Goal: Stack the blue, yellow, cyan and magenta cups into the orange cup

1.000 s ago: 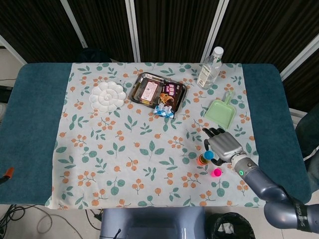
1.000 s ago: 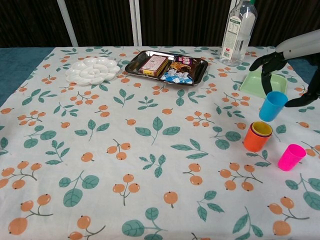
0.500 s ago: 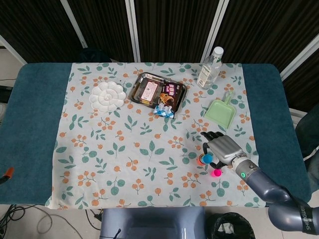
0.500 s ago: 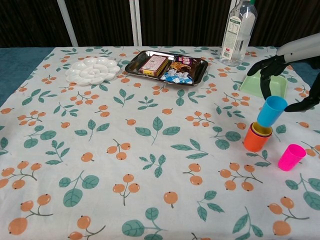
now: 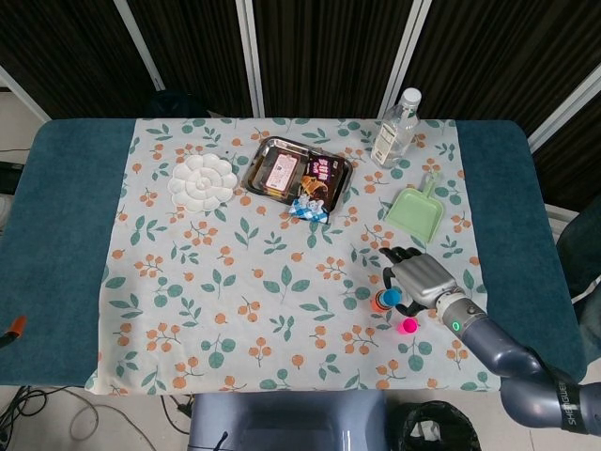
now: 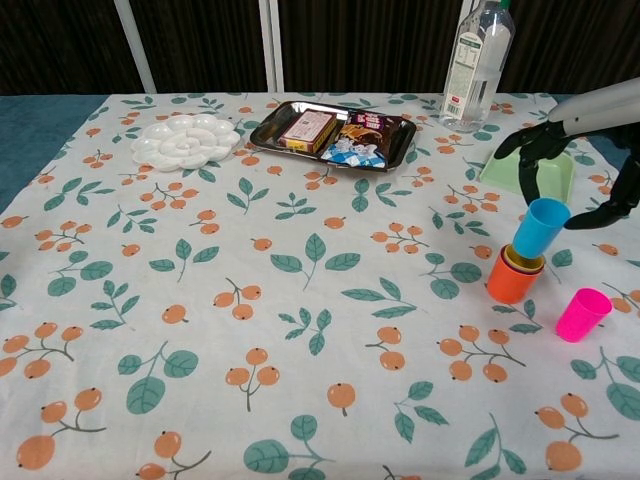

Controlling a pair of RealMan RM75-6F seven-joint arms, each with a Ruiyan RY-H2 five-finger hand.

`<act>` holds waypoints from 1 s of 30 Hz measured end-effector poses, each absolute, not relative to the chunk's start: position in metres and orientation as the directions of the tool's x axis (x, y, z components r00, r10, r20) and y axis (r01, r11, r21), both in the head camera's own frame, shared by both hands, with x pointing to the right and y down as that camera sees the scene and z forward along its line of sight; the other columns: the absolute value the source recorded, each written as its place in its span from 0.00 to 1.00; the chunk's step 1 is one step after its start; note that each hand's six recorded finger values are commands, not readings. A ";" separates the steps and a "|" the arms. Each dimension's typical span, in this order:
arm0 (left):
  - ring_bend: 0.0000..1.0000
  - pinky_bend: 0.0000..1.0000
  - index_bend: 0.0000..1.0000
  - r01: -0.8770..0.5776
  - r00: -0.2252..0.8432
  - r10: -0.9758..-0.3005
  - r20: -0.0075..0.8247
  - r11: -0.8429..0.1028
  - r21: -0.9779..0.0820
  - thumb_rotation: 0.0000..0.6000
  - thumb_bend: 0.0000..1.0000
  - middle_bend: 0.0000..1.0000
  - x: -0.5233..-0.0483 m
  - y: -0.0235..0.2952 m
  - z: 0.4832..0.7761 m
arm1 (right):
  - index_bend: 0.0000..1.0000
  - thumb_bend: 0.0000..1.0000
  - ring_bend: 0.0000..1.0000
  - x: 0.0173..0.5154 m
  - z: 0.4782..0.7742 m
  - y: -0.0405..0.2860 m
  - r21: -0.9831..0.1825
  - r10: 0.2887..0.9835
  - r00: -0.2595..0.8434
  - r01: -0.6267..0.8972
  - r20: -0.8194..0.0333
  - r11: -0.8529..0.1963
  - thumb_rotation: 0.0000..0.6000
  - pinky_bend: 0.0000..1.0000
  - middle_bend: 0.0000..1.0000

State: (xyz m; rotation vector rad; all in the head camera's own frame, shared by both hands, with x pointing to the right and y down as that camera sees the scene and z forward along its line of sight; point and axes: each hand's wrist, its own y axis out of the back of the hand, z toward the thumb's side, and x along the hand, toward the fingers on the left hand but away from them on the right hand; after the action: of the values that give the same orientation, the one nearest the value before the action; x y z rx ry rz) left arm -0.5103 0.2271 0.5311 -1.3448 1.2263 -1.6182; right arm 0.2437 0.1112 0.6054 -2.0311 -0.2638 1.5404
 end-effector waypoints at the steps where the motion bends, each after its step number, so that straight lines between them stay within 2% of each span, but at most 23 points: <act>1: 0.00 0.00 0.17 -0.059 -0.224 -0.921 0.320 -0.315 -0.947 1.00 0.19 0.10 -0.510 0.227 0.531 | 0.51 0.42 0.05 0.244 0.606 0.111 -0.546 0.477 0.316 -0.180 -0.820 -0.818 1.00 0.11 0.00; 28: 0.00 0.00 0.17 -0.052 -0.223 -0.921 0.318 -0.315 -0.948 1.00 0.19 0.10 -0.511 0.227 0.531 | 0.51 0.42 0.05 0.246 0.623 0.116 -0.526 0.462 0.310 -0.165 -0.831 -0.835 1.00 0.11 0.00; 30: 0.00 0.00 0.17 -0.051 -0.224 -0.921 0.319 -0.316 -0.948 1.00 0.19 0.10 -0.511 0.228 0.531 | 0.47 0.42 0.05 0.246 0.624 0.117 -0.524 0.460 0.311 -0.166 -0.832 -0.835 1.00 0.11 0.00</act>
State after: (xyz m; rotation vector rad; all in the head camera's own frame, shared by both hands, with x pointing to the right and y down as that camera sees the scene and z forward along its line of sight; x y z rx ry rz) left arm -0.5107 0.2275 0.5310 -1.3396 1.2188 -1.6207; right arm 0.2455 0.1167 0.6239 -2.0557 -0.2593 1.5601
